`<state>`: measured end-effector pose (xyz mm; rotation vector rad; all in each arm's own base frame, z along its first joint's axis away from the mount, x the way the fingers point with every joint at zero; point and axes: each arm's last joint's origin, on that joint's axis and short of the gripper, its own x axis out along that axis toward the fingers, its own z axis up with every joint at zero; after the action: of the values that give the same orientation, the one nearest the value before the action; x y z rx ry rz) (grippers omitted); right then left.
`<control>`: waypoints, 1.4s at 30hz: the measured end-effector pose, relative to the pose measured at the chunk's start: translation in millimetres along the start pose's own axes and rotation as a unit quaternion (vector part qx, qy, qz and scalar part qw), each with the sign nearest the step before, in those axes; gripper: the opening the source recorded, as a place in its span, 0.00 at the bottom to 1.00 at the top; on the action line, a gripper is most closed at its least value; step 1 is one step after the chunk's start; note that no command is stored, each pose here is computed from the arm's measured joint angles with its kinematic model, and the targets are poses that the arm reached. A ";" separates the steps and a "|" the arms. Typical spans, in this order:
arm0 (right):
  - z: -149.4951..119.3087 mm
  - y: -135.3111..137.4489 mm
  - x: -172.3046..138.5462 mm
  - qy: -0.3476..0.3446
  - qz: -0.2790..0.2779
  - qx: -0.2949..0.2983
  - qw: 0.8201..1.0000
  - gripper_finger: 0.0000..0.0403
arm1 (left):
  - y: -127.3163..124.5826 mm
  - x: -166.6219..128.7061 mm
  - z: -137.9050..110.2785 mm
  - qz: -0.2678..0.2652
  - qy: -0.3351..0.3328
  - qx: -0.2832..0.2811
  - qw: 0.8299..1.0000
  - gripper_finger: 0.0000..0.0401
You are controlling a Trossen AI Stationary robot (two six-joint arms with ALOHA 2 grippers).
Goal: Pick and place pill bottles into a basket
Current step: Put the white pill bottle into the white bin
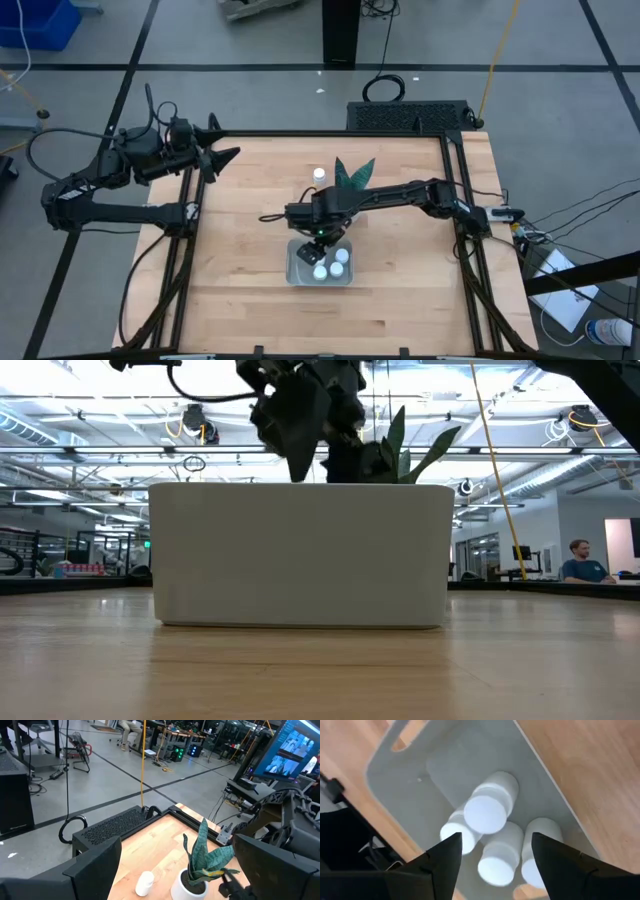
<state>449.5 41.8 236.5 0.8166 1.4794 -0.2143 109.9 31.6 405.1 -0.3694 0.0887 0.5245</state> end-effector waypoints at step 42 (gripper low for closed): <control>-234.9 -151.1 -130.9 -0.622 0.096 -0.171 0.758 0.00 | -13.9 65.0 -17.0 0.029 0.073 0.030 0.996 0.97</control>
<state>156.5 28.0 331.9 0.3318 0.1360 -0.2452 173.2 45.0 382.2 -0.3462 0.2562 0.5507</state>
